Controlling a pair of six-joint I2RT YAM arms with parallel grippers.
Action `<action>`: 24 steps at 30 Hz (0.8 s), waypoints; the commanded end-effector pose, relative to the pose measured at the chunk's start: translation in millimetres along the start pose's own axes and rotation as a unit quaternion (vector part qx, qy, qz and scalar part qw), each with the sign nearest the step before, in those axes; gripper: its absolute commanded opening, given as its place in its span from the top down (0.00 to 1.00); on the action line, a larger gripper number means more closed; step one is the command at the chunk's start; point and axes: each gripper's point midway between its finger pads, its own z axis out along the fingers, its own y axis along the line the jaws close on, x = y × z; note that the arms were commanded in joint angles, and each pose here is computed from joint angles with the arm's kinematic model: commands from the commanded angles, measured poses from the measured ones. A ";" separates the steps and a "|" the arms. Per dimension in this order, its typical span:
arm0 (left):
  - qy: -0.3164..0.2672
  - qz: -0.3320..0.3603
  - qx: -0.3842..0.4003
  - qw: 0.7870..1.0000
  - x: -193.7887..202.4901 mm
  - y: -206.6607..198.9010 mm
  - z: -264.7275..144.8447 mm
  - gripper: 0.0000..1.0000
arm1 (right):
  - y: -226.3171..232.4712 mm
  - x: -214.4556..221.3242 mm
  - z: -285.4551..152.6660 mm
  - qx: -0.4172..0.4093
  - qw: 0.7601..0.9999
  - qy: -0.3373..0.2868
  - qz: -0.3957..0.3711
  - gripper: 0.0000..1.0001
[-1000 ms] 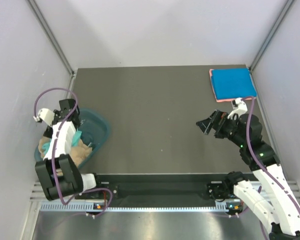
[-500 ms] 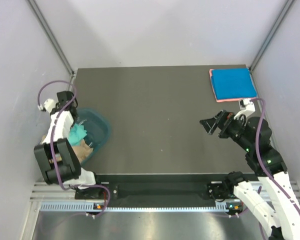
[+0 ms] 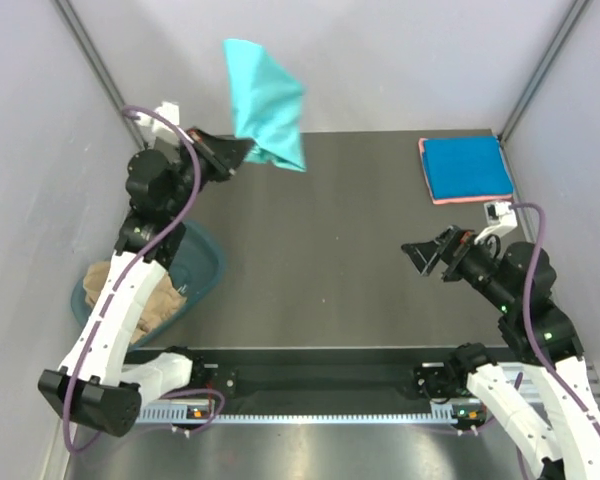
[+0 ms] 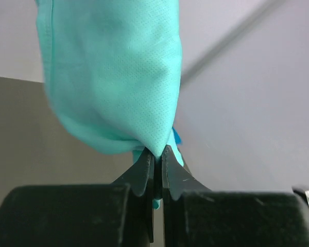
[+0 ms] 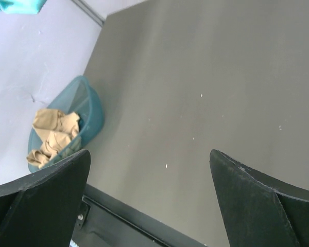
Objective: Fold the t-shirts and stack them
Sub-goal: Move the tshirt to the center of the board, then flatten the tshirt out
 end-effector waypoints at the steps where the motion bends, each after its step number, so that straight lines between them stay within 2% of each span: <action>1: 0.054 -0.012 0.148 0.987 32.6 -56.0 -8.6 0.96 | 16.9 -27.8 -18.7 -0.010 0.999 -0.048 -0.002 0.00; 2: 0.095 -0.029 0.150 0.984 71.8 -42.9 -7.3 0.85 | 9.7 -24.8 -18.8 0.008 0.999 -0.044 0.005 0.00; 4: 0.154 -0.037 0.155 0.975 122.6 -25.2 -12.2 0.71 | 0.5 -17.6 -18.0 0.029 0.999 -0.035 0.017 0.00; 5: 0.216 -0.047 0.141 0.965 172.4 -3.5 -19.8 0.64 | -7.3 -10.3 -17.5 0.047 0.998 -0.023 0.022 0.00; 6: 0.248 -0.049 0.123 0.960 198.0 11.4 -25.3 0.54 | -12.1 -5.5 -17.2 0.056 0.998 -0.016 0.025 0.00; 7: 0.288 -0.050 0.096 0.952 233.0 33.1 -36.7 0.52 | -19.7 2.6 -15.2 0.070 0.997 -0.005 0.031 0.00; 10: 0.333 -0.035 0.017 0.942 281.1 76.0 -59.2 0.48 | -47.3 24.4 -11.5 0.125 0.991 0.018 0.050 0.01; 13: 0.351 0.008 -0.028 0.936 303.1 94.4 -73.7 0.36 | -75.7 39.6 -4.4 0.187 0.979 0.027 0.072 0.04; 16: 0.383 0.043 -0.060 0.921 322.8 104.6 -83.2 0.36 | -90.3 55.6 16.4 0.211 0.972 0.052 0.094 0.15; 18: 0.395 0.040 -0.068 0.915 332.4 109.2 -84.7 0.36 | -99.8 70.9 37.7 0.224 0.965 0.085 0.107 0.19; 21: 0.406 0.030 -0.070 0.910 353.4 120.4 -83.1 0.36 | -120.8 106.6 65.9 0.254 0.949 0.132 0.132 0.21; 24: 0.406 0.032 -0.072 0.911 364.0 127.4 -70.0 0.36 | -139.5 118.3 89.1 0.287 0.939 0.147 0.120 0.20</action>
